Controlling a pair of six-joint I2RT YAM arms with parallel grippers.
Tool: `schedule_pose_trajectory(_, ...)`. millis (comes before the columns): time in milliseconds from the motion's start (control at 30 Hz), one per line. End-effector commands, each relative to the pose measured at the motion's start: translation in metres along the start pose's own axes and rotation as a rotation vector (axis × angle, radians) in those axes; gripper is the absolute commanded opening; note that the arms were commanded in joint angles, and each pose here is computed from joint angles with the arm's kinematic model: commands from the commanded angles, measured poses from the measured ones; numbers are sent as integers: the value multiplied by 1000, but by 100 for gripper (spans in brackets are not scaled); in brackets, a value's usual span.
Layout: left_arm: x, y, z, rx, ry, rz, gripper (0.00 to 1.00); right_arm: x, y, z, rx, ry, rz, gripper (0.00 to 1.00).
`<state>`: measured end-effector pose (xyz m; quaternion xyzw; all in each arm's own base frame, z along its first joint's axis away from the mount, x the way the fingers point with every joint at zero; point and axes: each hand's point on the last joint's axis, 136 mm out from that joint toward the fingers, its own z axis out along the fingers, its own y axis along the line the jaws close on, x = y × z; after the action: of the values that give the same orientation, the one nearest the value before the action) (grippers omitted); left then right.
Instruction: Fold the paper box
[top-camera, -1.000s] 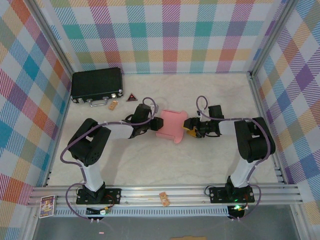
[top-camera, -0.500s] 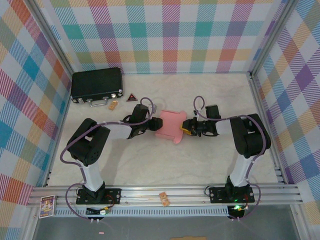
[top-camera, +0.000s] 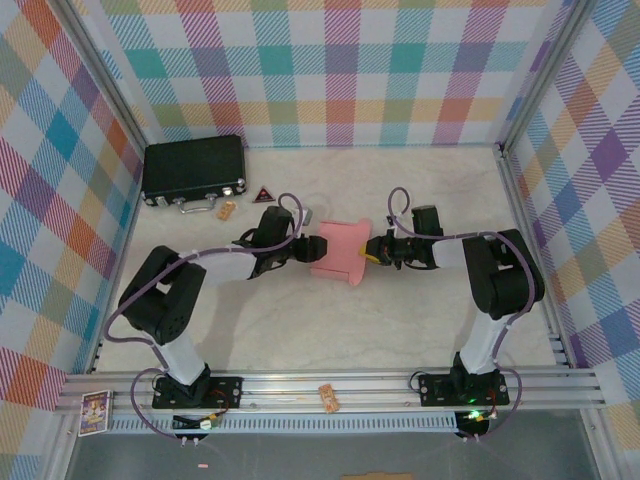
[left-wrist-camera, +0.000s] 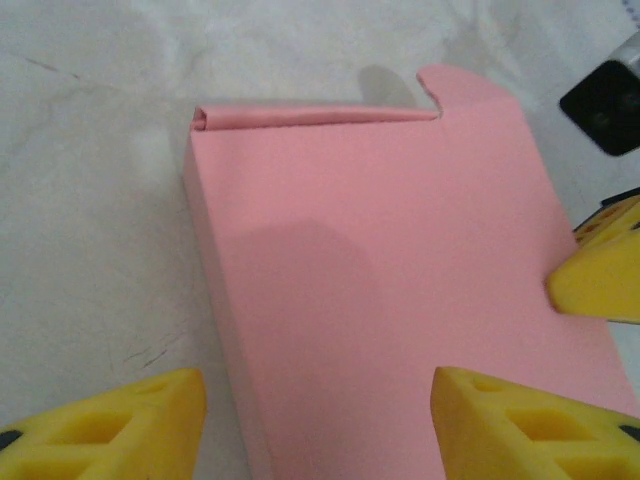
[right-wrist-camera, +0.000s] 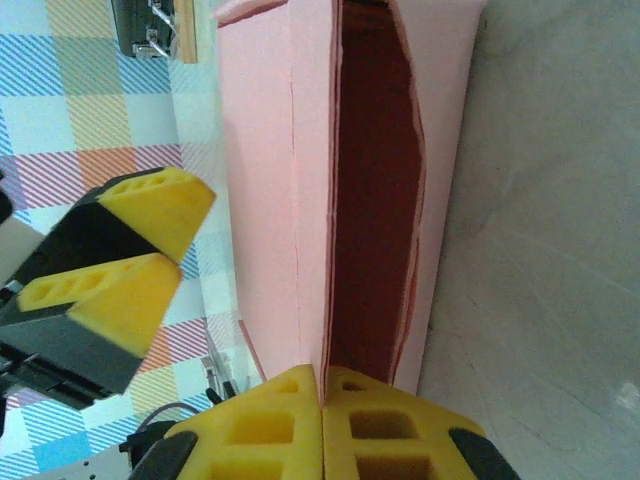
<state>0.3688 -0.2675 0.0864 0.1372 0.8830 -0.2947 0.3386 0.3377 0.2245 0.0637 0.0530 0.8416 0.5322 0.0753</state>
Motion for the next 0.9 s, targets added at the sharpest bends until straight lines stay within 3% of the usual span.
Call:
schedule_pose_trajectory(0, -7, -1, -17, -18, -37, 94, 63, -3, 20, -3, -35, -2, -50, 8)
schedule_pose_trajectory(367, 11, -19, -26, -29, 14, 376, 64, -4, 17, -2, 0, 5, -35, 9)
schedule_pose_trajectory(733, 20, -21, -19, -43, 59, 446, 64, -2, -23, 5, 138, 1, 42, 9)
schedule_pose_trajectory(867, 19, -21, -20, -59, 47, 505, 65, -2, -29, 5, 177, 4, 49, 16)
